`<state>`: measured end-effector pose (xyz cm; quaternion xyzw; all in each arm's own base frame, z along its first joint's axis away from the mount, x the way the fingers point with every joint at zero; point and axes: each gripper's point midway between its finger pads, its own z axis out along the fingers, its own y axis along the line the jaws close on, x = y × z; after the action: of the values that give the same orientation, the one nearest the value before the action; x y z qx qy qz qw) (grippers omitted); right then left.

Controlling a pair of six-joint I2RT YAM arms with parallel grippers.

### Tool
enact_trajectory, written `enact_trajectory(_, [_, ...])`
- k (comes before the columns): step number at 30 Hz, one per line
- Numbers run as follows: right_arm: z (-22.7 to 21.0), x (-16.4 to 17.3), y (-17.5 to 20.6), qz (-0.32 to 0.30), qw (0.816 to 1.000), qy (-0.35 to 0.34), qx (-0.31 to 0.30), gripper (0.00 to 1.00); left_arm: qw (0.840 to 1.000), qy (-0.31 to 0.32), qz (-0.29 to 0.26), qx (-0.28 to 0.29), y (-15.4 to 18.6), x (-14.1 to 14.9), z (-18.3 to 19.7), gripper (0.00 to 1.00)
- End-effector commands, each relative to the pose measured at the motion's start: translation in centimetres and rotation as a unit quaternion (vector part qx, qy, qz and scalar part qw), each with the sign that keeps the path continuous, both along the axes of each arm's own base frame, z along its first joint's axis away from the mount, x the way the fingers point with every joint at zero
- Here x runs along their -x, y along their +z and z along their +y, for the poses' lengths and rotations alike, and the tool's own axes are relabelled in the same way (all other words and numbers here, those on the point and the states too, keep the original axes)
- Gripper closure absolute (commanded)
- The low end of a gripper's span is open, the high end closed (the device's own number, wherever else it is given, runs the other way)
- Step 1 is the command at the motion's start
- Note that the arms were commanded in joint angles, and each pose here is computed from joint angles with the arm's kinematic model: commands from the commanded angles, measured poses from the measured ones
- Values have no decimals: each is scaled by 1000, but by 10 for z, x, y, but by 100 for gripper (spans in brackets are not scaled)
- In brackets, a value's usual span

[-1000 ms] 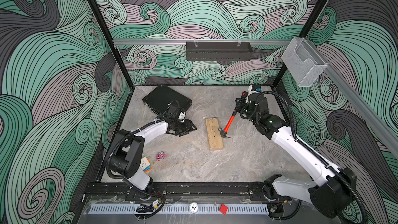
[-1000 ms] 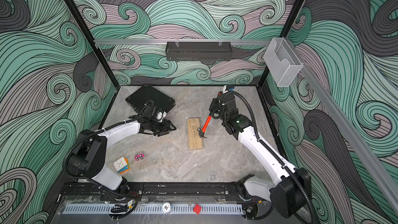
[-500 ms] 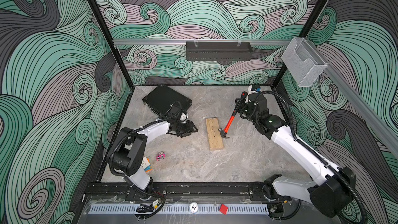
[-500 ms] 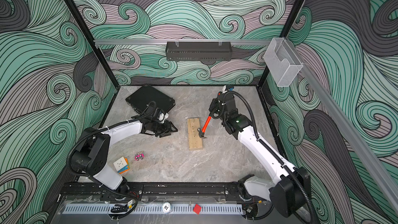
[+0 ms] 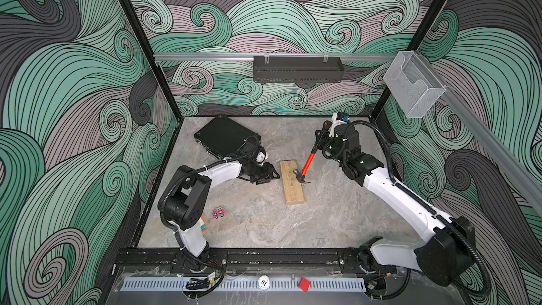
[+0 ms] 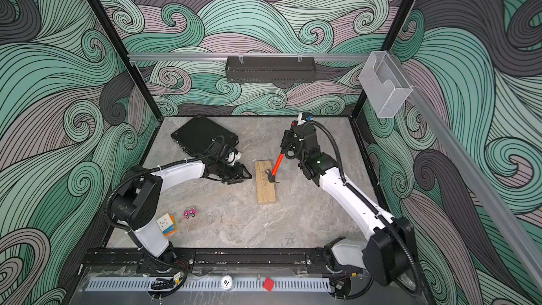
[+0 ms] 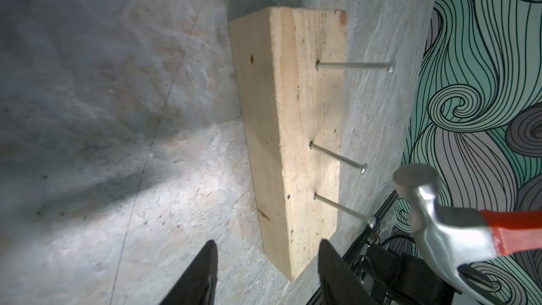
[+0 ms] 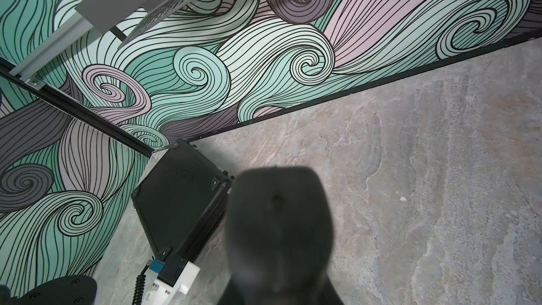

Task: Use a claw hammer to pull out a nail
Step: Remove the nail from the mounting plate.

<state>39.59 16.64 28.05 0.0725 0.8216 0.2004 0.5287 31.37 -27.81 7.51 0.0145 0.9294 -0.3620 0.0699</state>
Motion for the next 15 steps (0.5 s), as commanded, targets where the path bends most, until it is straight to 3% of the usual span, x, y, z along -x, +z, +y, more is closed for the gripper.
enact_trajectory(1, [4,-13,55,-92,995,-5,-38,100,1000,-19,-14,4,3,-9,-13,48])
enact_trajectory(8, [5,-34,74,-134,991,-22,-16,100,999,-28,4,-17,-21,-19,-19,54])
enact_trajectory(15, [20,-65,68,-150,988,-20,18,100,999,-39,20,-20,-34,-21,-24,58])
